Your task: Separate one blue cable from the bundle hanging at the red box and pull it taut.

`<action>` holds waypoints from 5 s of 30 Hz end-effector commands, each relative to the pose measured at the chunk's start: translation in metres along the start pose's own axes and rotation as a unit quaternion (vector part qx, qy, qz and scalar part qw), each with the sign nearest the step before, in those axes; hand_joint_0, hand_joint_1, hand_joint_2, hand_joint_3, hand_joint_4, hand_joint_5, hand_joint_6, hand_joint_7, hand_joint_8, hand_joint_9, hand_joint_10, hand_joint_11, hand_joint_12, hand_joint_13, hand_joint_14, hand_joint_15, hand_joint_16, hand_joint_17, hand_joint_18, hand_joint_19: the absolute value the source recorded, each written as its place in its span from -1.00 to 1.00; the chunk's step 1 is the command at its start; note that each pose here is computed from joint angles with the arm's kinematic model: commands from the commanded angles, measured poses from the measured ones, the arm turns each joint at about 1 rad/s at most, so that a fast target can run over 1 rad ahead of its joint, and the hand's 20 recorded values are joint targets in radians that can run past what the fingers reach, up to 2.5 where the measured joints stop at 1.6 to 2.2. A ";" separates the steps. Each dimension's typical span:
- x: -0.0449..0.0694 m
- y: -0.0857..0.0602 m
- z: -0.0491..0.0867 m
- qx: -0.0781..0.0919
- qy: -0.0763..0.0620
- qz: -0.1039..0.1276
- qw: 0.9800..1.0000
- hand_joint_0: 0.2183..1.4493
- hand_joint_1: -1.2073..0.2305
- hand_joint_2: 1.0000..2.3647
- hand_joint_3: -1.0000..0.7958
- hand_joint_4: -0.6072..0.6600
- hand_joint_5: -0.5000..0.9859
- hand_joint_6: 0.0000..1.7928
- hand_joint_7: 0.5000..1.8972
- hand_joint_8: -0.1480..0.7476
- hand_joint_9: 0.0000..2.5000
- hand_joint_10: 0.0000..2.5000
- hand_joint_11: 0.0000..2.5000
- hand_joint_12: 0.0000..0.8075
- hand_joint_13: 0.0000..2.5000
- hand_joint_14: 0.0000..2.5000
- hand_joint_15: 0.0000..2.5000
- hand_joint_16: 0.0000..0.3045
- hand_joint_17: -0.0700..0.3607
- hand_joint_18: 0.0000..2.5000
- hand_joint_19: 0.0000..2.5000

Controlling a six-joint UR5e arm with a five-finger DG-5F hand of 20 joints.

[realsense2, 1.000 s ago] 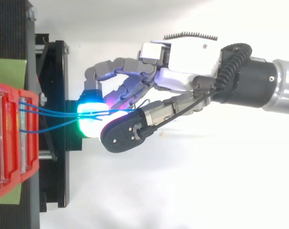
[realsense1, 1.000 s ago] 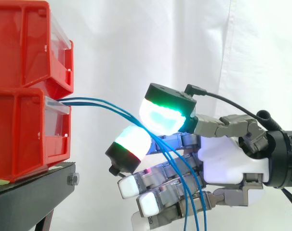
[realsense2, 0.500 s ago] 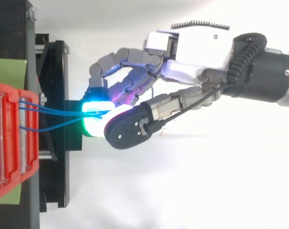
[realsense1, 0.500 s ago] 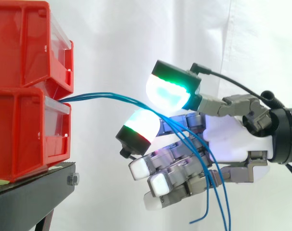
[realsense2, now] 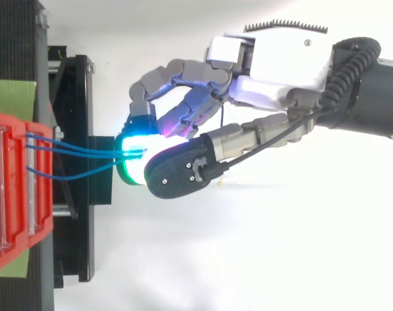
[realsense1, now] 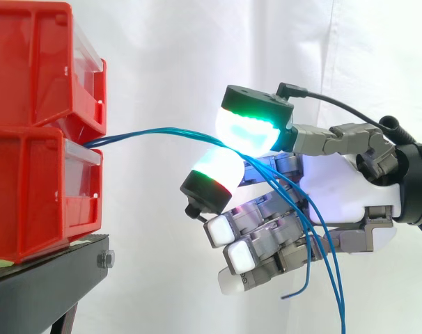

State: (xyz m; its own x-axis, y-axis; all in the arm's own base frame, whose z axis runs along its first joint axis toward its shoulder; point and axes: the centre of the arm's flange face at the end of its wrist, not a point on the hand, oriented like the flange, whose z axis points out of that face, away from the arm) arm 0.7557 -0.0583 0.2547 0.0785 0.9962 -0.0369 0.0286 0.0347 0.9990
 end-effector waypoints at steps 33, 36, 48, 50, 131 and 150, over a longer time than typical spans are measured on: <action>-0.001 0.001 0.000 -0.001 -0.006 0.002 1.000 -0.37 0.02 -0.97 -0.19 0.27 -0.55 -0.07 0.13 0.17 -0.20 -0.98 -0.47 -0.05 -0.22 -0.98 -0.58 -0.68 -0.17 -0.47 -0.63; -0.001 0.001 0.000 -0.001 -0.006 0.002 1.000 -0.39 -0.13 -0.97 -0.12 0.29 -0.57 -0.07 0.13 0.17 -0.22 -0.98 -0.46 -0.04 -0.22 -0.98 -0.57 -0.68 -0.16 -0.47 -0.64; -0.001 0.000 0.000 -0.001 -0.006 0.002 1.000 -0.40 -0.14 -1.00 -0.41 0.31 -0.58 -0.04 0.05 0.15 -0.24 -0.98 -0.46 -0.05 -0.22 -0.98 -0.58 -0.68 -0.16 -0.46 -0.64; -0.001 0.001 0.000 -0.001 -0.006 0.002 1.000 -0.41 -0.09 -1.00 -0.44 0.31 -0.58 -0.04 0.06 0.16 -0.23 -0.98 -0.46 -0.04 -0.21 -0.98 -0.58 -0.68 -0.16 -0.45 -0.64; 0.002 0.000 0.001 -0.004 -0.008 0.012 1.000 -0.37 0.04 -1.00 -0.44 0.26 -0.58 -0.06 0.11 0.13 -0.22 -0.98 -0.44 -0.07 -0.23 -0.98 -0.53 -0.64 -0.11 -0.40 -0.52; 0.001 0.000 0.001 -0.004 -0.012 0.014 1.000 -0.13 -0.46 -1.00 -0.44 0.16 -0.63 0.01 0.11 0.07 -0.30 -0.98 -0.40 -0.12 -0.28 -0.98 -0.55 -0.64 -0.10 -0.42 -0.58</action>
State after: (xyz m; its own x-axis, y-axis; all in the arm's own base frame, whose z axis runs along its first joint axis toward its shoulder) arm 0.7570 -0.0574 0.2548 0.1022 0.9947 -0.0083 0.0164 0.0067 0.9998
